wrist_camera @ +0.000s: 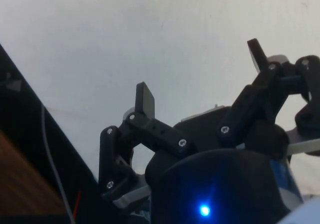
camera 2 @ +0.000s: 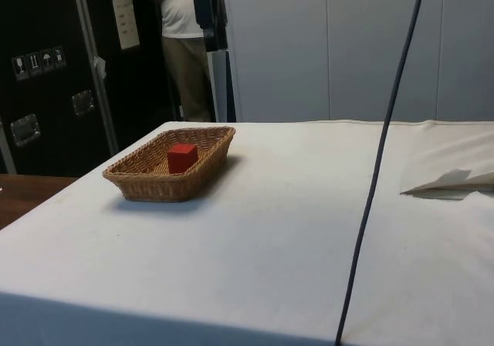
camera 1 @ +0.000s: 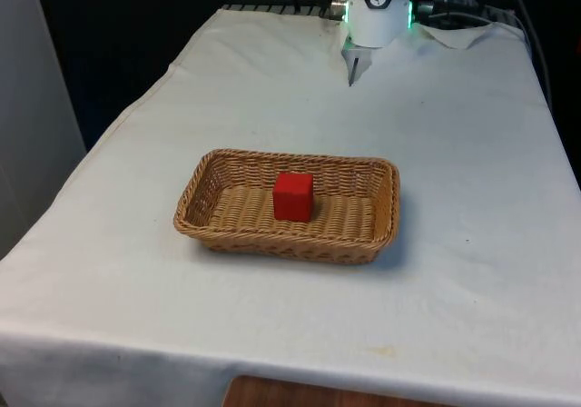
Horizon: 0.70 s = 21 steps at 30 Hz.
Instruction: Pick up the cube and place it into the basket.
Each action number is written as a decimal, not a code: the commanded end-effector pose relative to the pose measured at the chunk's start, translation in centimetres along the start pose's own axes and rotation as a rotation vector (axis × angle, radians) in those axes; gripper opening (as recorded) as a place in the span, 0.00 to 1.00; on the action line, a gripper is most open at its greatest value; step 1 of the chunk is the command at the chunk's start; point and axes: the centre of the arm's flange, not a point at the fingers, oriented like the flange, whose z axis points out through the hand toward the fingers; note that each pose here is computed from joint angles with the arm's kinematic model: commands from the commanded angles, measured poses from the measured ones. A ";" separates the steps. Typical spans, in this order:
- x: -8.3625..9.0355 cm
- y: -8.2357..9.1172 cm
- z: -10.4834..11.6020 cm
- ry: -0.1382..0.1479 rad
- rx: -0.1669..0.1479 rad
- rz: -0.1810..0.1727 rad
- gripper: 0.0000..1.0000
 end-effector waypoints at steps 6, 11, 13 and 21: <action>-1.5 -0.2 0.0 0.002 0.006 0.026 1.00; -2.3 -0.4 0.1 -0.001 0.014 0.040 1.00; -2.6 -0.4 0.1 -0.001 0.017 0.047 1.00; -4.0 -0.6 0.2 -0.004 0.031 0.069 1.00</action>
